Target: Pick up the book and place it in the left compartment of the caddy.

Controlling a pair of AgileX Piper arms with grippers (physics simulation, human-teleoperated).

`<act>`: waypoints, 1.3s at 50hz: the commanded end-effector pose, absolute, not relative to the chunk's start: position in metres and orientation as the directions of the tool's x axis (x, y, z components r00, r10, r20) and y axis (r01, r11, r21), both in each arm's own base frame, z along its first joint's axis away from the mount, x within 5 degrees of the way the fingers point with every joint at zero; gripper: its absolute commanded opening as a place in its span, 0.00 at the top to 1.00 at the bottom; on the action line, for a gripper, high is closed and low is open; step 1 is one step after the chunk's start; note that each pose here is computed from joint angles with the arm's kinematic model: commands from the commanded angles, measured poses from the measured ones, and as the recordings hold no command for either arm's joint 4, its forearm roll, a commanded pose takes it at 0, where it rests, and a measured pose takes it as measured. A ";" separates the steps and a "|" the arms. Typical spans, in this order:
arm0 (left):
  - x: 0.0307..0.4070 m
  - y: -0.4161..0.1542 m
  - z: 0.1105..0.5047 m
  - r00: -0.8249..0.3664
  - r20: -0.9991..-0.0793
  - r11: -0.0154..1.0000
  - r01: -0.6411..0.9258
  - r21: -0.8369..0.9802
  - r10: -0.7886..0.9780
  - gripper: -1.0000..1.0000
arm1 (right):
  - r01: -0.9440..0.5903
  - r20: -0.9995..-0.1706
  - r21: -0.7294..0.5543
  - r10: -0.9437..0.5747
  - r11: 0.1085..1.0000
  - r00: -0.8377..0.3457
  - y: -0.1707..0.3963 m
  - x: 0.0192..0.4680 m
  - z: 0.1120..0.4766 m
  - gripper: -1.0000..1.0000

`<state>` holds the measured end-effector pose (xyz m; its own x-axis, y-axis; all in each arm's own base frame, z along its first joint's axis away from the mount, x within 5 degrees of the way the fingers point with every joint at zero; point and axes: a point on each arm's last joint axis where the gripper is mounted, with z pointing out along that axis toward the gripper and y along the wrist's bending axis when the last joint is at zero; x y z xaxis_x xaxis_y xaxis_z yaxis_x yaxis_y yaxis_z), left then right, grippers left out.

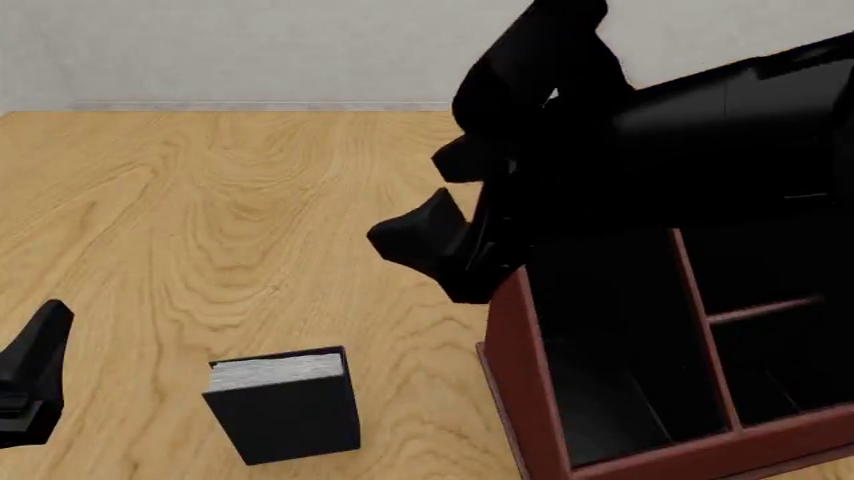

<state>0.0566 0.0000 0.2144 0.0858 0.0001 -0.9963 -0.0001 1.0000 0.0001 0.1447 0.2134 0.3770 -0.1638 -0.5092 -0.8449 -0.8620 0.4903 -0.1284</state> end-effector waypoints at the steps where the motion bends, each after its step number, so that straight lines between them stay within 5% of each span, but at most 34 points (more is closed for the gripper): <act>1: 0.057 0.000 0.214 0.086 -0.996 1.000 0.000 0.000 0.000 0.00 | -0.869 -0.805 -0.144 -0.567 0.474 -0.175 0.227 0.156 0.379 0.00; 65: 0.057 0.000 0.214 0.086 -0.996 1.000 0.000 0.000 0.000 0.00 | -0.899 -0.695 -0.169 -0.695 0.404 -0.182 0.288 0.193 0.354 0.00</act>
<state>0.0566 0.0000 0.2144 0.0859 0.0001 -0.9963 -0.0002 1.0000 0.0001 0.1953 0.2797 0.3572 -0.1880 -0.6905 -0.6985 -0.8915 0.4183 -0.1736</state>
